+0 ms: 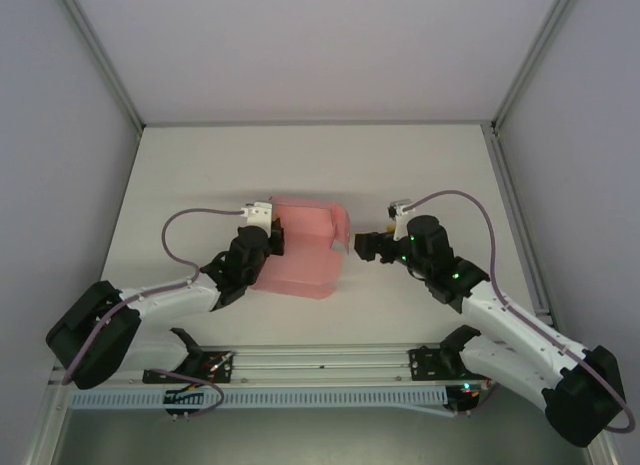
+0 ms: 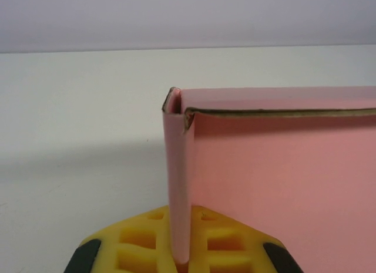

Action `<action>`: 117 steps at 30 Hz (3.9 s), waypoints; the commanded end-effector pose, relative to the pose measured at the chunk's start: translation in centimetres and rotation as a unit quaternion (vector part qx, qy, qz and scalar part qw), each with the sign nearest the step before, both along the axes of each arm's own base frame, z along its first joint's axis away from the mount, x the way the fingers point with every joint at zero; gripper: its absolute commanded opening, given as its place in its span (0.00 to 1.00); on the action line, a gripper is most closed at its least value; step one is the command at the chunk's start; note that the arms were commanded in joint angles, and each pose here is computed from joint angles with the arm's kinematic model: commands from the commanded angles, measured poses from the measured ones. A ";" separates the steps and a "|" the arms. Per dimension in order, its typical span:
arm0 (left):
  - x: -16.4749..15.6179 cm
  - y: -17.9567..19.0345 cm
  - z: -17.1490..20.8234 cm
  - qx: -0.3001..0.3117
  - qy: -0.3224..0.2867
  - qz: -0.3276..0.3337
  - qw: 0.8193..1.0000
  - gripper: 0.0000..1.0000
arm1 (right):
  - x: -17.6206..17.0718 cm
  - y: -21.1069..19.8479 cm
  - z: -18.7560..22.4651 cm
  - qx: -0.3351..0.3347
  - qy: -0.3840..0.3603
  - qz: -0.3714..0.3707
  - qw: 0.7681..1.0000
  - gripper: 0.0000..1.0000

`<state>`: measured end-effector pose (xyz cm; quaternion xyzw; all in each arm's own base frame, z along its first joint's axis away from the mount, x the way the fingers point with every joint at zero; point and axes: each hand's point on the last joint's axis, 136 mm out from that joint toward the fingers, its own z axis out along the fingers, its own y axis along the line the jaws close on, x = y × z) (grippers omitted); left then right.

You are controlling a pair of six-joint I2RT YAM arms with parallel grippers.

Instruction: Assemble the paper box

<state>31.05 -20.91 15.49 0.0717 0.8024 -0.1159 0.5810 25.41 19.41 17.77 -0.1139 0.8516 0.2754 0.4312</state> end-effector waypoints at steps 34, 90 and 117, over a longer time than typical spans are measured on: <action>0.5 -1.4 1.2 -0.014 0.002 -0.012 1.000 0.00 | 7.2 6.2 -0.7 -0.066 0.004 -0.022 0.998 0.36; 1.3 -1.1 1.8 -0.043 0.067 0.031 0.996 0.00 | 9.1 2.3 -5.0 -0.127 -0.005 -0.125 0.984 0.35; 1.5 -1.3 1.4 -0.034 0.071 0.032 0.996 0.00 | 8.5 5.8 -4.1 -0.055 0.012 -0.017 0.998 0.38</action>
